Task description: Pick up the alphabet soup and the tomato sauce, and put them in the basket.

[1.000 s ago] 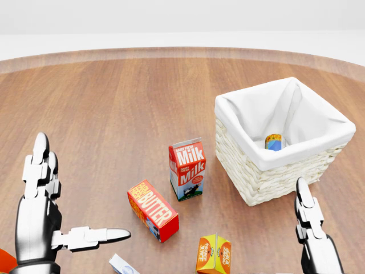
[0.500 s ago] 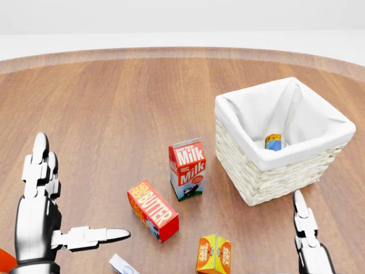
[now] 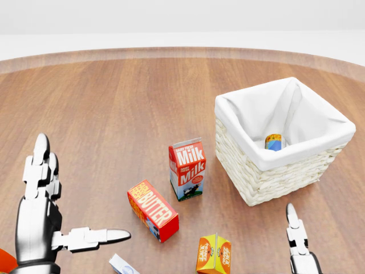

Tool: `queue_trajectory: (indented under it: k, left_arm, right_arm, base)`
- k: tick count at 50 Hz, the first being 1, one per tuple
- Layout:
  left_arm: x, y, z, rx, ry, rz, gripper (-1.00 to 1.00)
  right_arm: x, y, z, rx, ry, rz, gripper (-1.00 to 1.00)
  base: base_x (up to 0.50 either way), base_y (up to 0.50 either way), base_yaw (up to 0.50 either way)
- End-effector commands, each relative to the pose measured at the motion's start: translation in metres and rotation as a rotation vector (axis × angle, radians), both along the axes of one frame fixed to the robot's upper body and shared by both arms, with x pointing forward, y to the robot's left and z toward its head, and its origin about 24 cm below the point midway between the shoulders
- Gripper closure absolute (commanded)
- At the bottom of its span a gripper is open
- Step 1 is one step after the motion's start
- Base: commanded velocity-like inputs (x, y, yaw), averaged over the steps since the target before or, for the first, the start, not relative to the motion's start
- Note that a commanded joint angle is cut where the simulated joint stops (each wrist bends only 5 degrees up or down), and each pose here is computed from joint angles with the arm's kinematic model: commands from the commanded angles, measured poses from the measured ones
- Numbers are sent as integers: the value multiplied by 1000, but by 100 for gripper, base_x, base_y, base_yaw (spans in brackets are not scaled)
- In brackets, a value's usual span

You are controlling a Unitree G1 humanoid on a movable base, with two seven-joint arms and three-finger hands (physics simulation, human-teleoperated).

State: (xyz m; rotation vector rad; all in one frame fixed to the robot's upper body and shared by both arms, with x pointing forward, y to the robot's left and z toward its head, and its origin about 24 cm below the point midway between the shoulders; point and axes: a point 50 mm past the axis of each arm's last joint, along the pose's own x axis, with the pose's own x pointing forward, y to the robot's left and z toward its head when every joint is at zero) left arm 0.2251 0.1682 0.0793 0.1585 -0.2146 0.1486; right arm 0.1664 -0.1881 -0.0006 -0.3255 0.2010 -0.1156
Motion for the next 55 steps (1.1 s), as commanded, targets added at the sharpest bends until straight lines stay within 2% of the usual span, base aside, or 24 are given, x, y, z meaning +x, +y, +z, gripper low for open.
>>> queue_trajectory:
  k: [1, 13, 55]
  left_arm:
    - [0, 1, 1, -1, -3, 3, -100]
    - [1, 1, 1, -1, -3, 4, -100]
    - [-1, 1, 0, -1, -2, 3, -100]
  right_arm:
    - [2, 1, -3, -31, 6, -9, -100]
    - [1, 2, -2, -35, 2, -6, -100]
    - [-2, 5, -29, -119, 104, -17, -100]
  base:
    - [0, 0, 0]
    - [0, 0, 0]
    - [0, 0, 0]
